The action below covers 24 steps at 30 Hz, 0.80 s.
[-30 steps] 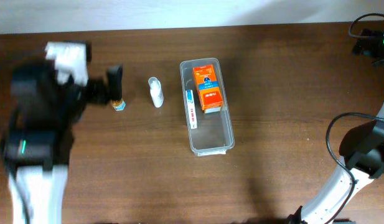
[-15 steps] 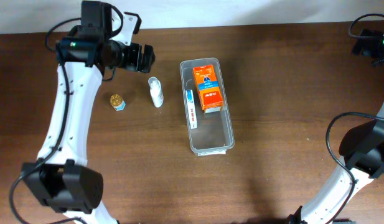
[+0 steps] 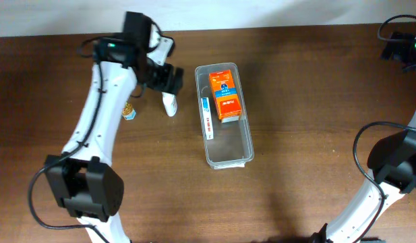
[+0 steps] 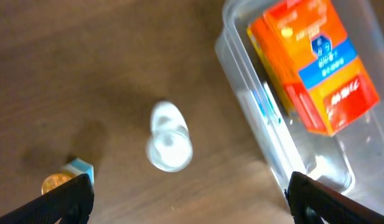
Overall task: Pack container
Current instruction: 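Move the left gripper up and forward toward the jar, then lower the left gripper over the white spray bottle and grasp it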
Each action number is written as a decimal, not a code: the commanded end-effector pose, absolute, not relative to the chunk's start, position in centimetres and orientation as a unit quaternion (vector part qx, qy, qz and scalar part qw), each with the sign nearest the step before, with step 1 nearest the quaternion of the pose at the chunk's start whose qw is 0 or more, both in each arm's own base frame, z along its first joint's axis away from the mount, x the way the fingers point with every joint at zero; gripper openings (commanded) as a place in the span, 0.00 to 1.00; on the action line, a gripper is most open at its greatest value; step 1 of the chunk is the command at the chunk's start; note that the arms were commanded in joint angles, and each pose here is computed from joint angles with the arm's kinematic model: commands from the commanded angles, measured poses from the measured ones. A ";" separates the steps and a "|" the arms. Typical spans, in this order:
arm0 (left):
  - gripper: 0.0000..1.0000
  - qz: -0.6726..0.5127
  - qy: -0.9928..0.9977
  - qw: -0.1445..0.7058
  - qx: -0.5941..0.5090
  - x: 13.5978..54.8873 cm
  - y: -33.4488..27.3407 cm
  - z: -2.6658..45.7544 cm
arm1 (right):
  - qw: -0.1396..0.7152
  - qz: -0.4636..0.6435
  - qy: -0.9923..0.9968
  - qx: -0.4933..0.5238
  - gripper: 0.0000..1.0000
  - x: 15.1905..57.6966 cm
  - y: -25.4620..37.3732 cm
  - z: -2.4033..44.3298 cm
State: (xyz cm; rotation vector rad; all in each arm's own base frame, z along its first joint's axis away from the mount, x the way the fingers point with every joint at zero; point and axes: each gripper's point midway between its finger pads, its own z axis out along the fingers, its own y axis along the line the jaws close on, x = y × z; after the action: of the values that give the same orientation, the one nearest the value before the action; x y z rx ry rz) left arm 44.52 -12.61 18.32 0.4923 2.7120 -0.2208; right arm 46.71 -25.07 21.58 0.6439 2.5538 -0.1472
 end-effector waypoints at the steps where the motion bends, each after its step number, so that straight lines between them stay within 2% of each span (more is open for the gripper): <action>1: 0.99 -0.033 0.971 0.186 0.149 44.9 -11.8 18.2 | 0.256 -0.057 0.935 0.238 0.98 47.0 -25.3 21.9; 14: 0.99 -0.028 0.986 0.131 0.096 45.2 -9.6 14.3 | 0.256 -0.057 0.935 0.239 0.98 47.0 -25.3 21.9; 24: 0.99 -0.025 0.990 0.100 0.096 45.4 -9.5 11.3 | 0.256 -0.057 0.935 0.238 0.98 47.0 -25.3 21.9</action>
State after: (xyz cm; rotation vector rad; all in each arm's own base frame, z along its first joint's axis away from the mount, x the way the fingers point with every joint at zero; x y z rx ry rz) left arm 44.88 -9.59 12.31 0.2962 2.9133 -0.0878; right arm 46.70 -25.07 21.58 0.6435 2.5543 -0.1472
